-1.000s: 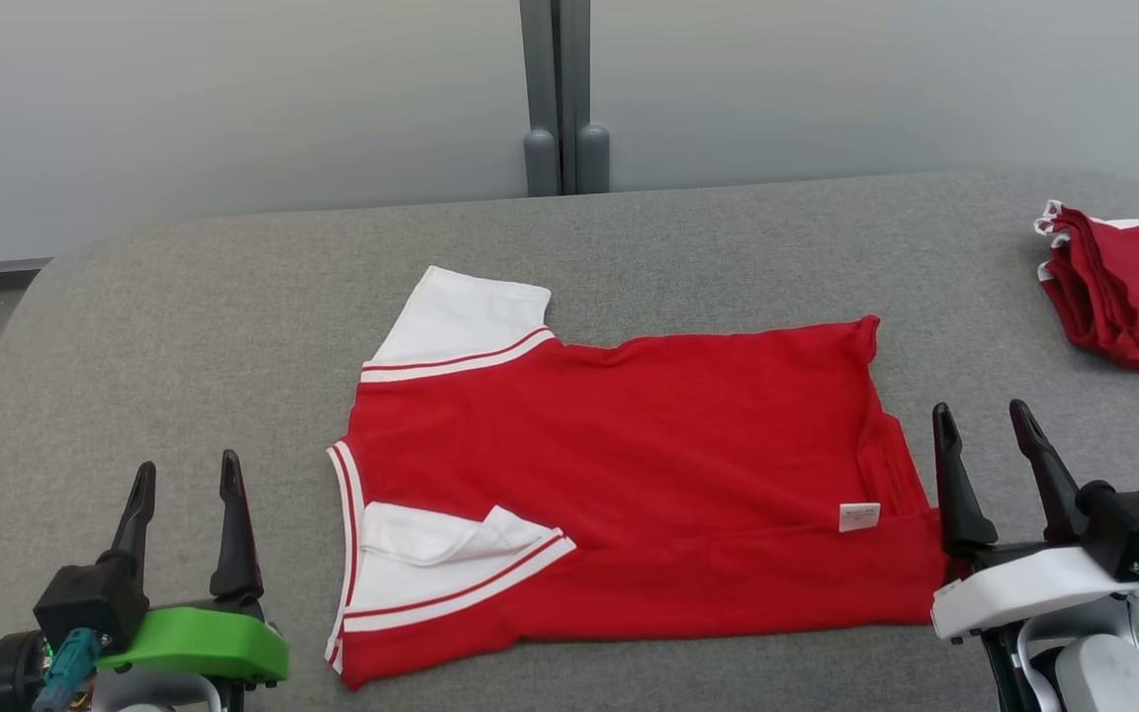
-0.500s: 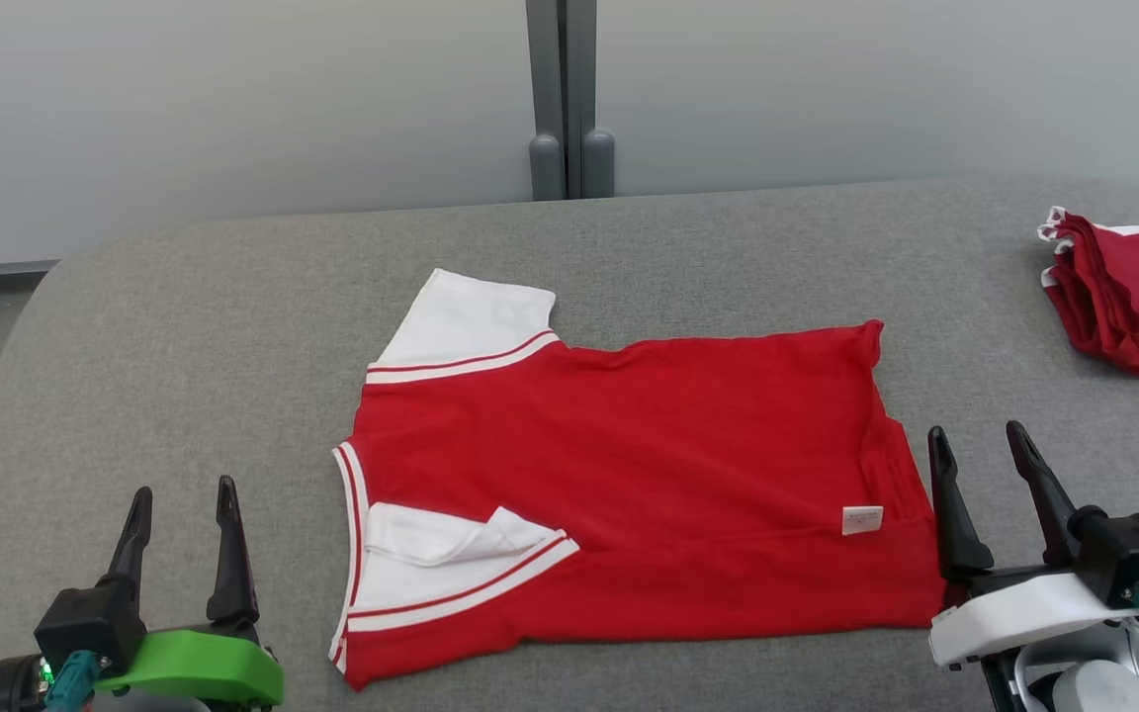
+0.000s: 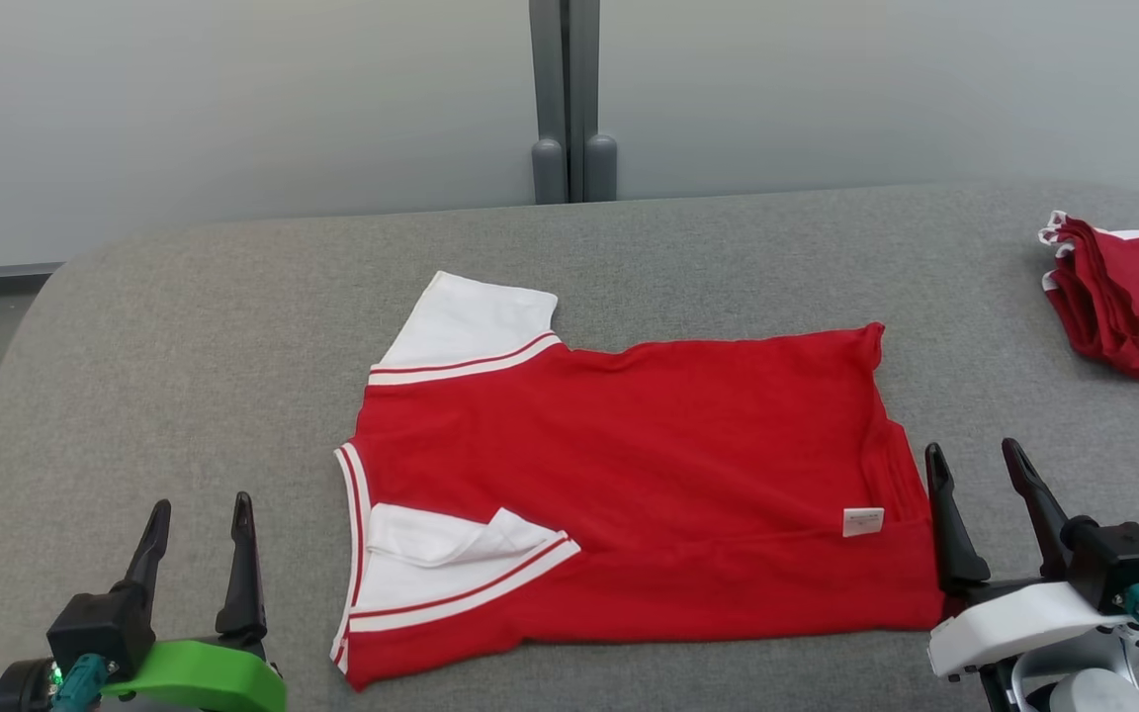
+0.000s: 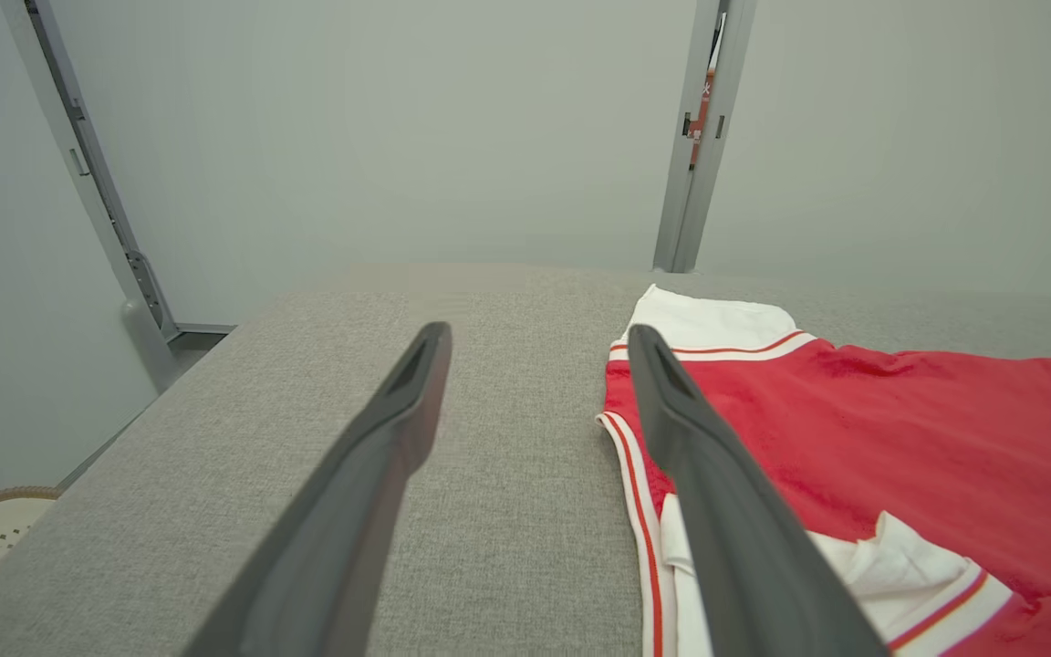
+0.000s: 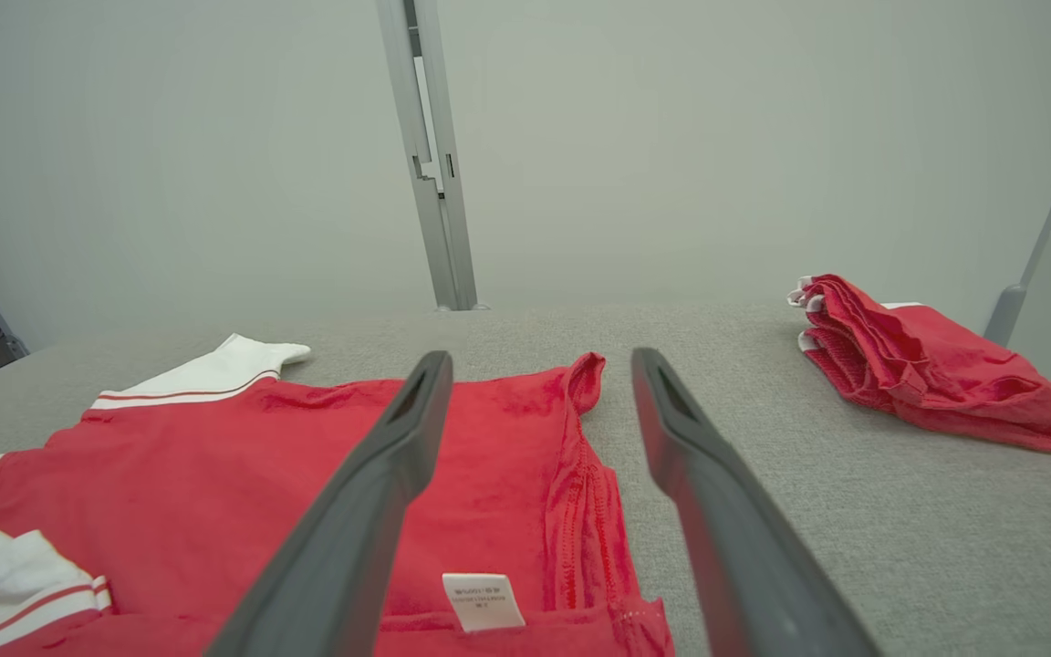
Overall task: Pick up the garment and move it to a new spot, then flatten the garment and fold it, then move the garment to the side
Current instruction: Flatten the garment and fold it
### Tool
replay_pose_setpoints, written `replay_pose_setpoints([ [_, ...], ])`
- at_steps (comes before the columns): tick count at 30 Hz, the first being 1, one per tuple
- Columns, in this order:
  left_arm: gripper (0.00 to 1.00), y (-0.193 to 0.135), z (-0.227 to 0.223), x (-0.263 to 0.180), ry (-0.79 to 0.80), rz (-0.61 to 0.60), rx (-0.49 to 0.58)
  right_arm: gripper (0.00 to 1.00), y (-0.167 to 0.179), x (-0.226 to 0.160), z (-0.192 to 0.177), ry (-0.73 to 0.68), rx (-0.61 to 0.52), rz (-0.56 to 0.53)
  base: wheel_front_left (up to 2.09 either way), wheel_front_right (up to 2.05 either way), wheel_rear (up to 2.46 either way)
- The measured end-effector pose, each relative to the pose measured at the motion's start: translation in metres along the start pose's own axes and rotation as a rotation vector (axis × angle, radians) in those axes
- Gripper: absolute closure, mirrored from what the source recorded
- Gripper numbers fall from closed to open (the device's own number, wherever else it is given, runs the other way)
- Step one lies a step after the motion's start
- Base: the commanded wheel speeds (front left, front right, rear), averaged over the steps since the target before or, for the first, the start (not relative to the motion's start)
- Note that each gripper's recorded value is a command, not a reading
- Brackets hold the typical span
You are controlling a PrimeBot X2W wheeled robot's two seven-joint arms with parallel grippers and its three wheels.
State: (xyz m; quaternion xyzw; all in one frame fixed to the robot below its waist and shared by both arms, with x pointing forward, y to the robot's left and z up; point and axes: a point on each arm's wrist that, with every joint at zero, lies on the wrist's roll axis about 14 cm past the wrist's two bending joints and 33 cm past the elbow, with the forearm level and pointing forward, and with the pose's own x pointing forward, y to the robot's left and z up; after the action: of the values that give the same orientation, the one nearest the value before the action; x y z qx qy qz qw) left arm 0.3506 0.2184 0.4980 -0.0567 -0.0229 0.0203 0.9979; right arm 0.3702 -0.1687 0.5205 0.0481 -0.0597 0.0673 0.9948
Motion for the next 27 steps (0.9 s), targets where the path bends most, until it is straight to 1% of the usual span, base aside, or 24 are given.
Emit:
replay_pose_setpoints([
  [3, 0.00, -0.001, -0.002, 0.004, 0.018, -0.023, 0.024, 0.00, -0.003, 0.002, -0.002, 0.012, -0.007, -0.004, 0.00, 0.00, 0.00],
  [8, 0.00, -0.007, 0.026, 0.039, -0.024, -0.096, 0.085, 0.00, -0.015, 0.024, 0.004, 0.037, -0.061, -0.004, 0.00, 0.00, 0.00],
  [13, 0.00, -0.029, 0.064, 0.095, -0.072, -0.199, 0.145, 0.00, -0.022, 0.066, 0.012, 0.084, -0.125, 0.026, 0.00, 0.00, 0.00],
  [16, 0.00, -0.040, 0.075, 0.129, -0.068, -0.241, 0.164, 0.00, -0.029, 0.094, 0.013, 0.120, -0.149, 0.030, 0.00, 0.00, 0.00],
  [19, 0.00, -0.052, 0.073, 0.161, -0.038, -0.276, 0.187, 0.00, -0.032, 0.118, 0.001, 0.182, -0.167, 0.041, 0.00, 0.00, 0.00],
  [22, 0.00, -0.067, 0.058, 0.189, 0.021, -0.322, 0.207, 0.00, -0.034, 0.137, -0.018, 0.252, -0.173, 0.050, 0.00, 0.00, 0.00],
  [24, 0.00, -0.075, 0.041, 0.205, 0.071, -0.354, 0.214, 0.00, -0.036, 0.148, -0.038, 0.315, -0.170, 0.052, 0.00, 0.00, 0.00],
  [27, 0.00, -0.081, 0.011, 0.222, 0.155, -0.399, 0.265, 0.00, -0.038, 0.160, -0.062, 0.387, -0.156, 0.052, 0.00, 0.00, 0.00],
])
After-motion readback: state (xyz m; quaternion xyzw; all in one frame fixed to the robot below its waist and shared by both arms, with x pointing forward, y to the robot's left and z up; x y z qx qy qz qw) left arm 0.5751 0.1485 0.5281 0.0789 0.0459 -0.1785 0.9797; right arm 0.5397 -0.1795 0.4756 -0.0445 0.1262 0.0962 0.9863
